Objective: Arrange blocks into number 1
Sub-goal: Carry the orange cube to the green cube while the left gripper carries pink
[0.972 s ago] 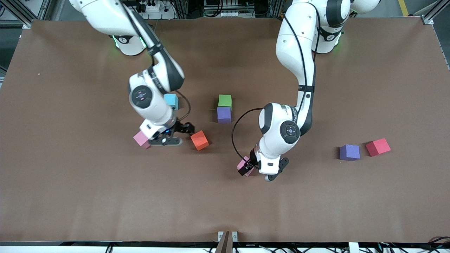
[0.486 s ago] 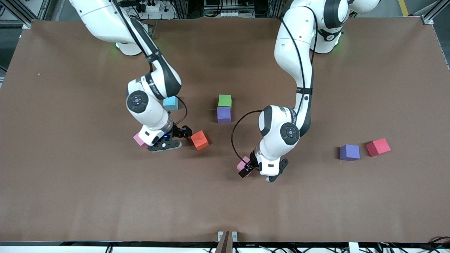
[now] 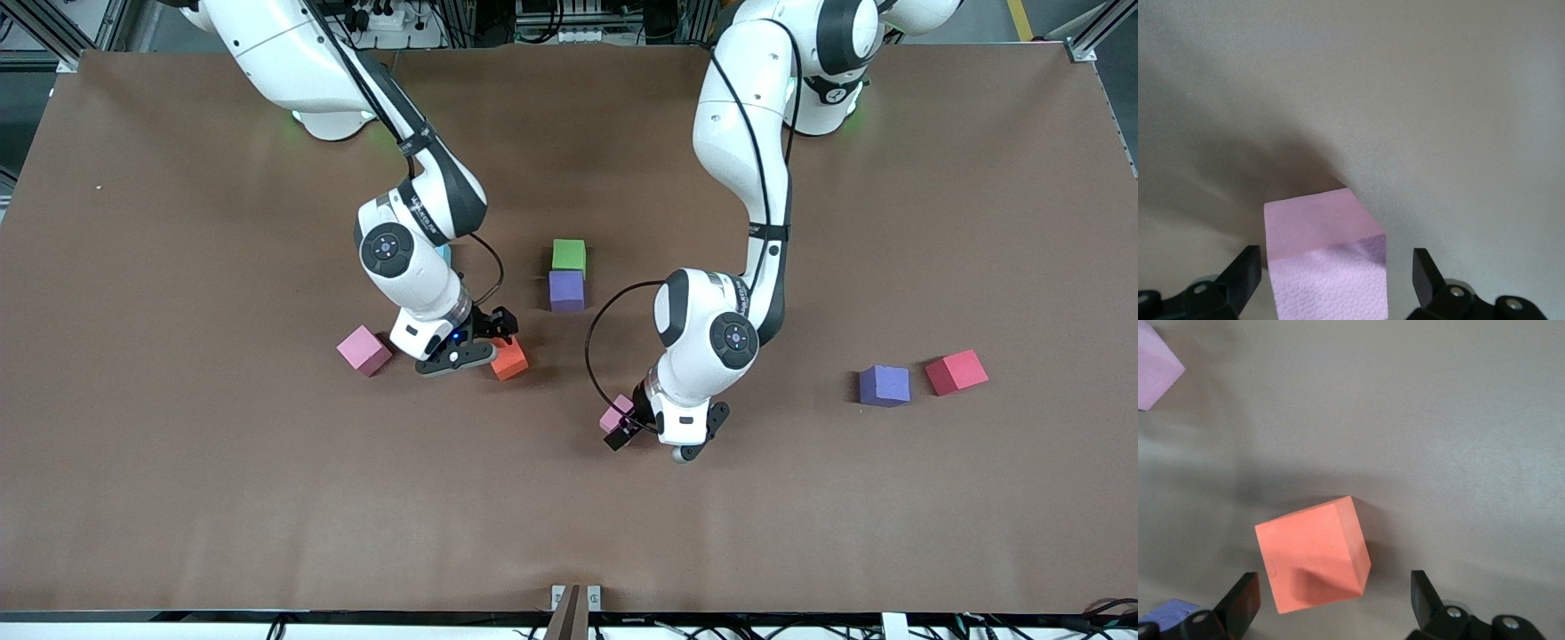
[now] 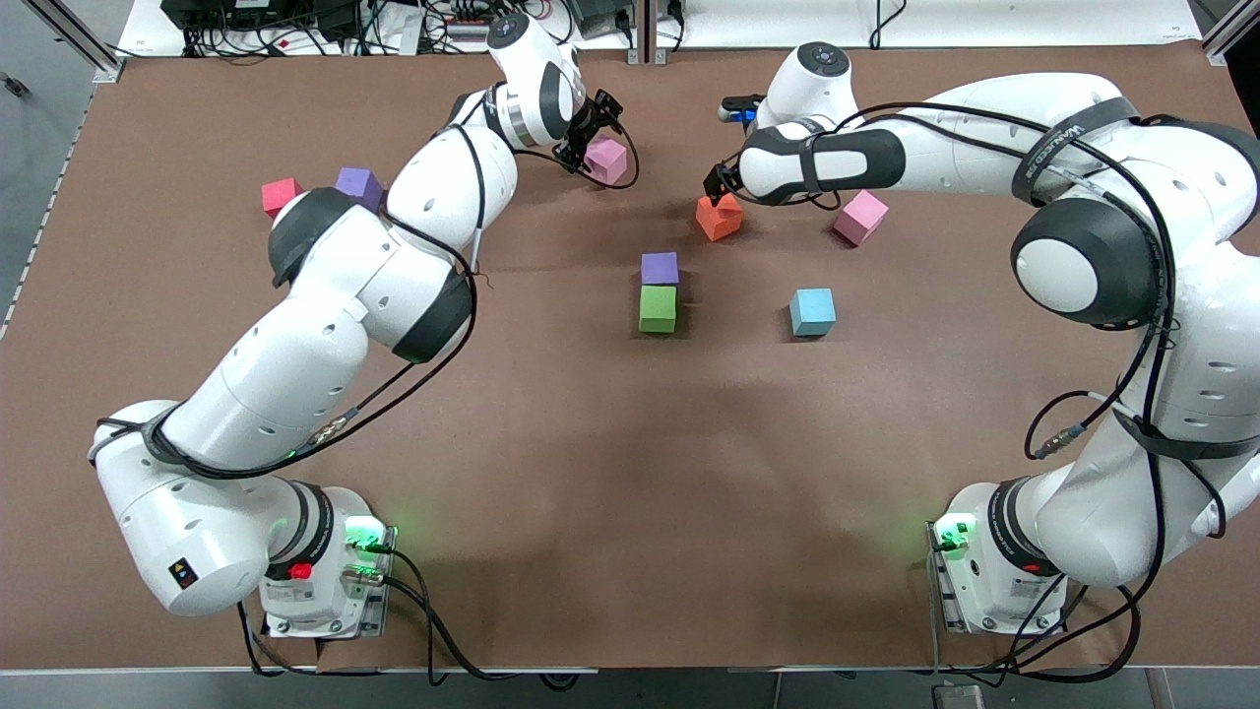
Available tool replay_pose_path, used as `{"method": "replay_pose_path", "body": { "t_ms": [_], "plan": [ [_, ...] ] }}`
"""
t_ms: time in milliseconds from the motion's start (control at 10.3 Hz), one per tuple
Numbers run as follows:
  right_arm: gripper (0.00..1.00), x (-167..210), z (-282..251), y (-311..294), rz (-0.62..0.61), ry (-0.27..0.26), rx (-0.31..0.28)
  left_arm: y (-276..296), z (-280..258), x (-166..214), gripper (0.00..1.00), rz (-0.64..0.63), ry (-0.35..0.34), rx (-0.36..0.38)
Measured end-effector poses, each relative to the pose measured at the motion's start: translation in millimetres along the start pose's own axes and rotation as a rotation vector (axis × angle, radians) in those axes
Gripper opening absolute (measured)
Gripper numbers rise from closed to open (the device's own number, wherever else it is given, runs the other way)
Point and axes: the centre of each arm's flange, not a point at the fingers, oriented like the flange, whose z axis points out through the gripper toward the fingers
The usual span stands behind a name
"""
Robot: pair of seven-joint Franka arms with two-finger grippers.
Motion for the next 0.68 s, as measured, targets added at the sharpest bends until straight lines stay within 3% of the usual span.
{"method": "replay_pose_path", "body": {
  "t_ms": [389,583,680],
  "plan": [
    [1.00,-8.0,24.8,-11.4,-0.042,0.011,0.002,0.1,3.4,-3.3,0.92,0.008,0.001,0.003],
    [1.00,-9.3,30.1,-15.6,-0.072,0.027,0.005,2.3,0.6,-5.2,0.67,0.017,0.008,0.002],
    [1.00,-10.7,34.7,-16.6,-0.084,0.029,0.005,4.0,-2.0,-8.4,0.63,0.027,0.009,0.010]
  ]
}}
